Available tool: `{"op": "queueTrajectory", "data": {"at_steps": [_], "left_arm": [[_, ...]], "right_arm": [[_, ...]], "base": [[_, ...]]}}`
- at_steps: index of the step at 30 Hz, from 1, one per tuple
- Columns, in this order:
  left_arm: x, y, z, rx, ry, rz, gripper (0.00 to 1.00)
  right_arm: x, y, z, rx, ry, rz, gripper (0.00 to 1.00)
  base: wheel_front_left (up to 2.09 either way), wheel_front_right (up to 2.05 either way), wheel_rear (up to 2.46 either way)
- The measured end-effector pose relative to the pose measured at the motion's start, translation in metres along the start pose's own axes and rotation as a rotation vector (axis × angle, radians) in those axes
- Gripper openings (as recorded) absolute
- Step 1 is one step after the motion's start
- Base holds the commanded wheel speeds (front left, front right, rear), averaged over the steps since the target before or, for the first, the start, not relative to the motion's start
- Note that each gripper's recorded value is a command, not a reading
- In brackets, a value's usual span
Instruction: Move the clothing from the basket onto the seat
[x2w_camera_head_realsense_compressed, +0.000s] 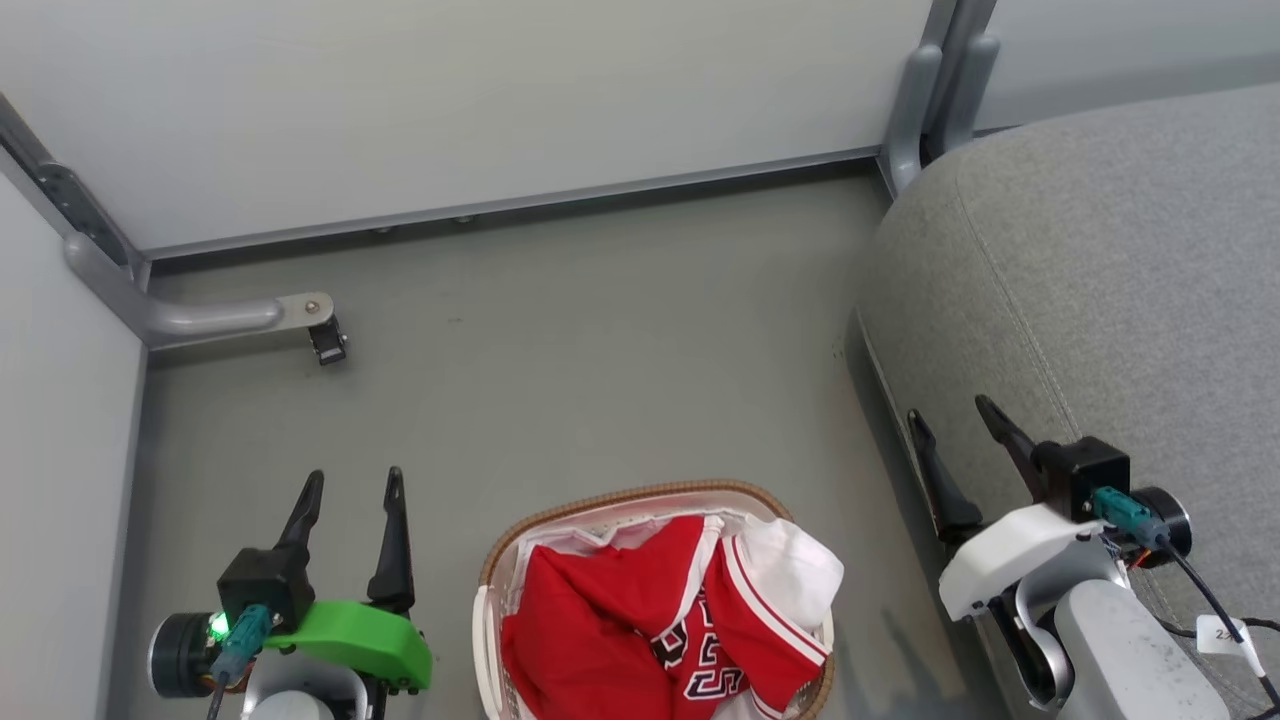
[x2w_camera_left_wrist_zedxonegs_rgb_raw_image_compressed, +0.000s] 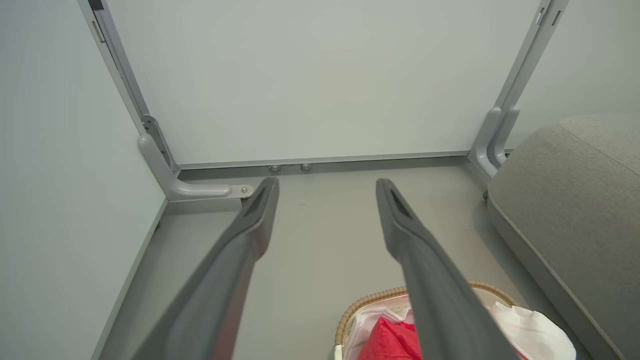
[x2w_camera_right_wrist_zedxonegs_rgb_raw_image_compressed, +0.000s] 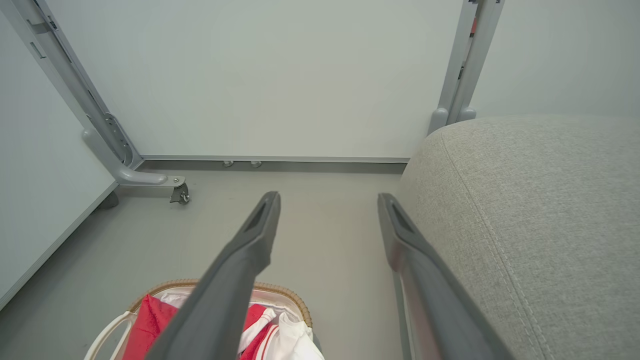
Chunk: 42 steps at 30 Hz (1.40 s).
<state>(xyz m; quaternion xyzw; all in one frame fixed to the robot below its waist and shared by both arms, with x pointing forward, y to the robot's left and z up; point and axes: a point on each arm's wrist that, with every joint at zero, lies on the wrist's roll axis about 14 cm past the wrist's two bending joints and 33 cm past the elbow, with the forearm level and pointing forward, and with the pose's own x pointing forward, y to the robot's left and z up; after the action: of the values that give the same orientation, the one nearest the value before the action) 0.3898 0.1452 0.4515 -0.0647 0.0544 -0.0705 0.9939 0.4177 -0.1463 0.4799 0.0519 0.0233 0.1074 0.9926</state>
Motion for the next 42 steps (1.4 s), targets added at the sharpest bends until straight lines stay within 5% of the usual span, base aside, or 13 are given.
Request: {"op": "queueTrajectory", "data": {"at_steps": [12,19,28,42], "left_arm": [[0.057,-0.051,-0.060,0.012,0.158,-0.181,1.00],[0.066,-0.068,-0.136,0.011,0.369,-0.251,1.00],[0.060,-0.051,-0.226,0.030,0.630,-0.249,1.00],[0.049,-0.049,-0.301,-0.007,0.849,-0.250,1.00]], "right_arm": [[0.025,-0.036,-0.010,-0.064,0.007,-0.071,1.00],[0.030,-0.059,-0.040,-0.061,0.078,-0.125,1.00],[0.038,-0.077,-0.084,-0.061,0.172,-0.163,1.00],[0.042,-0.086,-0.141,-0.054,0.295,-0.173,1.00]], "base": [[0.00,0.00,0.00],[0.00,0.00,0.00],[0.00,0.00,0.00],[0.00,0.00,0.00]]}}
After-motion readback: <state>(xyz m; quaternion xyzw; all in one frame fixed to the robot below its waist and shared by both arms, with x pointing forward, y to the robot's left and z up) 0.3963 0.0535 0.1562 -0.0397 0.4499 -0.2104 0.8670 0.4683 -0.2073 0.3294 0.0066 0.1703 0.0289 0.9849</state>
